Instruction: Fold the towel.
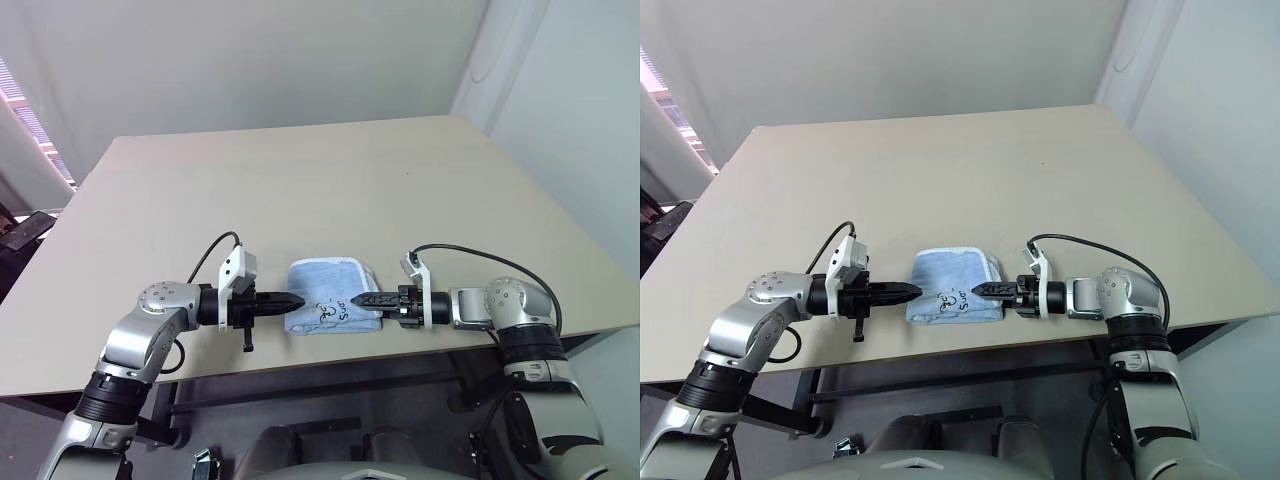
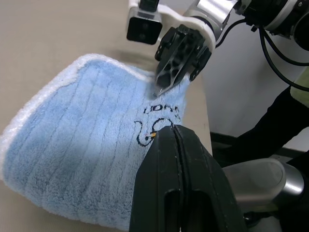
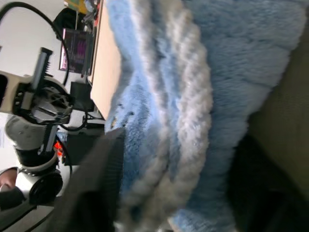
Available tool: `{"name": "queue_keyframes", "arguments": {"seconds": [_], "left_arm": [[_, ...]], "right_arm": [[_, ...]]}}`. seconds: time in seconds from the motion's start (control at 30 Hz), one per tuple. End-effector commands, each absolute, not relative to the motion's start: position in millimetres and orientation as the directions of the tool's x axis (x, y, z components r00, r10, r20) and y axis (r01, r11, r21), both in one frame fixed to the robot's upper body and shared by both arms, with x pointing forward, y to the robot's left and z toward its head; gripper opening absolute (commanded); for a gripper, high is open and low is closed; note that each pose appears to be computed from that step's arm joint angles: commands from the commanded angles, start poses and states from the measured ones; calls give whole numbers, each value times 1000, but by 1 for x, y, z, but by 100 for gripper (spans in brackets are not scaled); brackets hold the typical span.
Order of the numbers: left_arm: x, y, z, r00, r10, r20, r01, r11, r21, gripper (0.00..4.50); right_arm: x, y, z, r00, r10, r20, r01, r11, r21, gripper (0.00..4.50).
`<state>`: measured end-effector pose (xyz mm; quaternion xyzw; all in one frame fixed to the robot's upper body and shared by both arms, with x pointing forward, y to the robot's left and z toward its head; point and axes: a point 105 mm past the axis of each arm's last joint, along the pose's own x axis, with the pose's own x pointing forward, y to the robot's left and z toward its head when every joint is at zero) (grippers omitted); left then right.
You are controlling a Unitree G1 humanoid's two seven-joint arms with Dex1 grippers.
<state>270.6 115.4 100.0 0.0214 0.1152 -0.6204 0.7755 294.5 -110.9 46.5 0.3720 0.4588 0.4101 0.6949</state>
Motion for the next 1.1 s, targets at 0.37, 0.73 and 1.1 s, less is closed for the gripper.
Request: {"name": "queue_keyframes", "arguments": {"seconds": [0.37,0.73,1.1], "left_arm": [[283,134,121,292,-940,-178,942,315,-116,243],[300,148,125,369,-904,-216,921,387,-47,447],[311,146,123,390,-900,-197,914,404,-39,447]], "right_arm": [[301,-105,58,276,911,-306,-272,379,885,0],[312,-106,88,328,925,-190,-320,298,899,0],[351,-177,177,684,727,61,-441,346,828,0]]}}
